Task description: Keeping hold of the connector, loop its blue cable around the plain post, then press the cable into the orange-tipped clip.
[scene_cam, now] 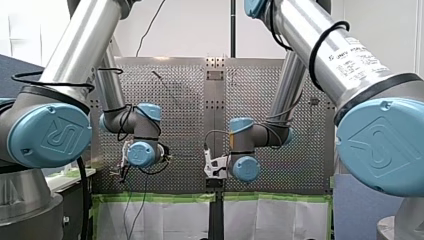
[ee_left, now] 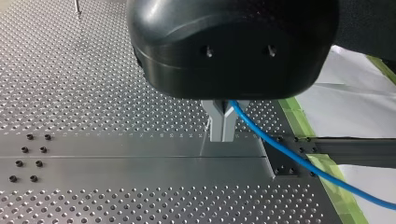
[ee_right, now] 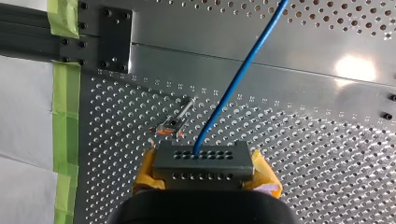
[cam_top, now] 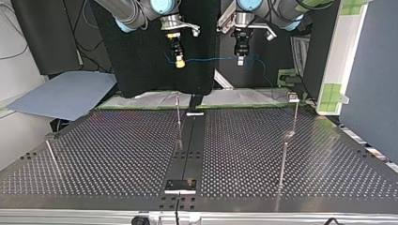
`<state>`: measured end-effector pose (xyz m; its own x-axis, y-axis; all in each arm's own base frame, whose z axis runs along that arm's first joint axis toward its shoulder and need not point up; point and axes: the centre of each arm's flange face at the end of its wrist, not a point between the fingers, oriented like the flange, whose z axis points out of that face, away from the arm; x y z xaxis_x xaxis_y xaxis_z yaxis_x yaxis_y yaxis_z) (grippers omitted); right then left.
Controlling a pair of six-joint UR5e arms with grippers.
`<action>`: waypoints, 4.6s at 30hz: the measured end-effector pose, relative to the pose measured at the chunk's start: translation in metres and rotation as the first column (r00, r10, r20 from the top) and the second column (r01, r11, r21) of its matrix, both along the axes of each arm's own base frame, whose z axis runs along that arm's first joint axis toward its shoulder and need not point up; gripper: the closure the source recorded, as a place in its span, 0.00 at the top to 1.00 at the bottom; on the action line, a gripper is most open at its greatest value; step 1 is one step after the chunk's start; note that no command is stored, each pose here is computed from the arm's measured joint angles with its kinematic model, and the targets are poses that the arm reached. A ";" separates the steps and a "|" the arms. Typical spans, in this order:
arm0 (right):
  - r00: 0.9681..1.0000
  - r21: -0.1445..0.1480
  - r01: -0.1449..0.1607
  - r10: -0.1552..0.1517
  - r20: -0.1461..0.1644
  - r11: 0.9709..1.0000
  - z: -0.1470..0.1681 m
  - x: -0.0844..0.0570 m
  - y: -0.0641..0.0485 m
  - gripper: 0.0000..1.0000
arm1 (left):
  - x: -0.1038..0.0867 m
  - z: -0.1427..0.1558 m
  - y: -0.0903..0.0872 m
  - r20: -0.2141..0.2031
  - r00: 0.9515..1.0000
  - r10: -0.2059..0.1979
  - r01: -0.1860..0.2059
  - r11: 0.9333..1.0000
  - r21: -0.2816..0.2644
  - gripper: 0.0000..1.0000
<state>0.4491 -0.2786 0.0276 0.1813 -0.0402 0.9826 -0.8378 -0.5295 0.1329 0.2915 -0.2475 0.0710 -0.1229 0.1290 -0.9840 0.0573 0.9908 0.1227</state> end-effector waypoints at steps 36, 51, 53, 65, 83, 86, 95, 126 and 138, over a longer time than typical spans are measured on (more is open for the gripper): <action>0.960 -0.140 -0.073 0.107 0.260 0.988 0.247 0.061 -0.058 0.00 | 0.077 0.162 0.003 0.206 0.947 0.248 -0.180 0.937 -0.298 0.02; 0.949 -0.192 -0.053 0.110 0.295 0.980 0.341 0.042 -0.082 0.00 | 0.092 0.250 0.027 0.273 0.877 0.395 -0.276 0.879 -0.389 0.02; 0.950 -0.189 -0.068 0.122 0.289 0.980 0.345 0.043 -0.084 0.00 | 0.094 0.265 0.029 0.285 0.870 0.403 -0.276 0.876 -0.396 0.02; 0.952 -0.132 -0.192 0.217 0.215 0.973 0.338 0.064 -0.092 0.00 | 0.098 0.351 0.044 0.364 0.840 0.404 -0.237 0.874 -0.424 0.02; 0.917 -0.188 -0.235 0.282 0.283 0.953 0.397 0.084 -0.110 0.00 | 0.137 0.378 0.057 0.322 0.864 0.387 -0.269 0.896 -0.354 0.02; 0.912 -0.196 -0.238 0.288 0.292 0.951 0.403 0.086 -0.112 0.00 | 0.144 0.378 0.064 0.321 0.860 0.397 -0.280 0.893 -0.353 0.02; 0.907 -0.205 -0.244 0.298 0.298 0.948 0.408 0.090 -0.118 0.00 | 0.164 0.382 0.095 0.344 0.849 0.403 -0.279 0.892 -0.356 0.02; 0.896 -0.200 -0.281 0.331 0.296 0.939 0.375 0.121 -0.156 0.00 | 0.249 0.359 0.161 0.349 0.865 0.361 -0.220 0.897 -0.384 0.02; 0.898 -0.199 -0.277 0.327 0.296 0.940 0.363 0.128 -0.169 0.00 | 0.272 0.343 0.165 0.355 0.893 0.277 -0.135 0.916 -0.377 0.02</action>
